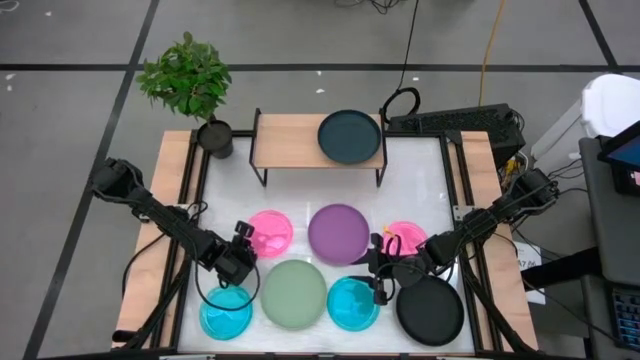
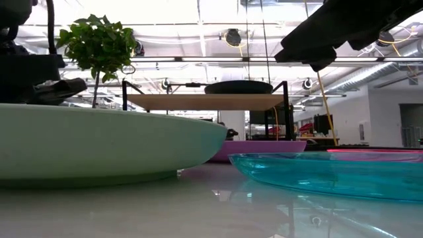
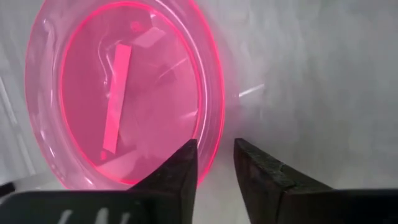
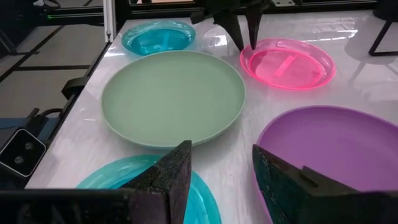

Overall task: Place and stack plates onto a shelf
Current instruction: Put the left pink plate on the shelf

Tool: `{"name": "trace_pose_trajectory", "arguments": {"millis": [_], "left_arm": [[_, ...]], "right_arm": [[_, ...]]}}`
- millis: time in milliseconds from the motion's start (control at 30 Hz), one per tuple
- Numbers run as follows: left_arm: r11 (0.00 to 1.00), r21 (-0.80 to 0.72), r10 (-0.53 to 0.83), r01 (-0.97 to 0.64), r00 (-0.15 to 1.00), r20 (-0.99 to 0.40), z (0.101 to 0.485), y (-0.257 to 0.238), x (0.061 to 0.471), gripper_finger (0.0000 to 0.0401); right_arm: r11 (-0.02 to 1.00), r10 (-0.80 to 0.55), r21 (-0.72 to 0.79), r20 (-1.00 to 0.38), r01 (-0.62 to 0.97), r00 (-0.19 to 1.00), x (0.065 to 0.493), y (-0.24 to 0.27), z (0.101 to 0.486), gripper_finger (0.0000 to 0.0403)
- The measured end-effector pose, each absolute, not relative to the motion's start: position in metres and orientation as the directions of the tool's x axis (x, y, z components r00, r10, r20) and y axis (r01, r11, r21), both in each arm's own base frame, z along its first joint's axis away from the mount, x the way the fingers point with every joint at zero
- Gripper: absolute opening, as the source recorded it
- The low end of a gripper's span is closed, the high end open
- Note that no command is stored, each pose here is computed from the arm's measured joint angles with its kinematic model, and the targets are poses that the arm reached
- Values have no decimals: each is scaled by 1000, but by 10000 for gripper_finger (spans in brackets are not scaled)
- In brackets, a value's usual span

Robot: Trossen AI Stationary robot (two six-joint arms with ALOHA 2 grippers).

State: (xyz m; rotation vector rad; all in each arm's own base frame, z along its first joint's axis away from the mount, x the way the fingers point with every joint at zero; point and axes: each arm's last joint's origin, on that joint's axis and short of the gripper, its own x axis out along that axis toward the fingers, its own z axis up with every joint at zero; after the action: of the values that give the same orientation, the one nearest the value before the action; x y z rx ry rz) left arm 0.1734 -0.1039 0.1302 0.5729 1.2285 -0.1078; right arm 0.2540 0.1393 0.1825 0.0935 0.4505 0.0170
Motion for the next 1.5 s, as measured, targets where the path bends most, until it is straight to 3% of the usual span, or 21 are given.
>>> {"name": "trace_pose_trajectory", "arguments": {"millis": [200, 1333, 1500], "left_arm": [[821, 379, 236, 427, 350, -907, 129, -103, 173, 75], [772, 413, 244, 483, 374, -895, 127, -102, 173, 73], [774, 408, 240, 485, 372, -897, 127, -102, 173, 46]], "right_arm": [[996, 37, 92, -434, 3, 900, 254, 139, 183, 150], [996, 37, 87, -434, 1, 900, 254, 139, 183, 150], [996, 37, 88, -434, 1, 900, 254, 139, 183, 150]]}}
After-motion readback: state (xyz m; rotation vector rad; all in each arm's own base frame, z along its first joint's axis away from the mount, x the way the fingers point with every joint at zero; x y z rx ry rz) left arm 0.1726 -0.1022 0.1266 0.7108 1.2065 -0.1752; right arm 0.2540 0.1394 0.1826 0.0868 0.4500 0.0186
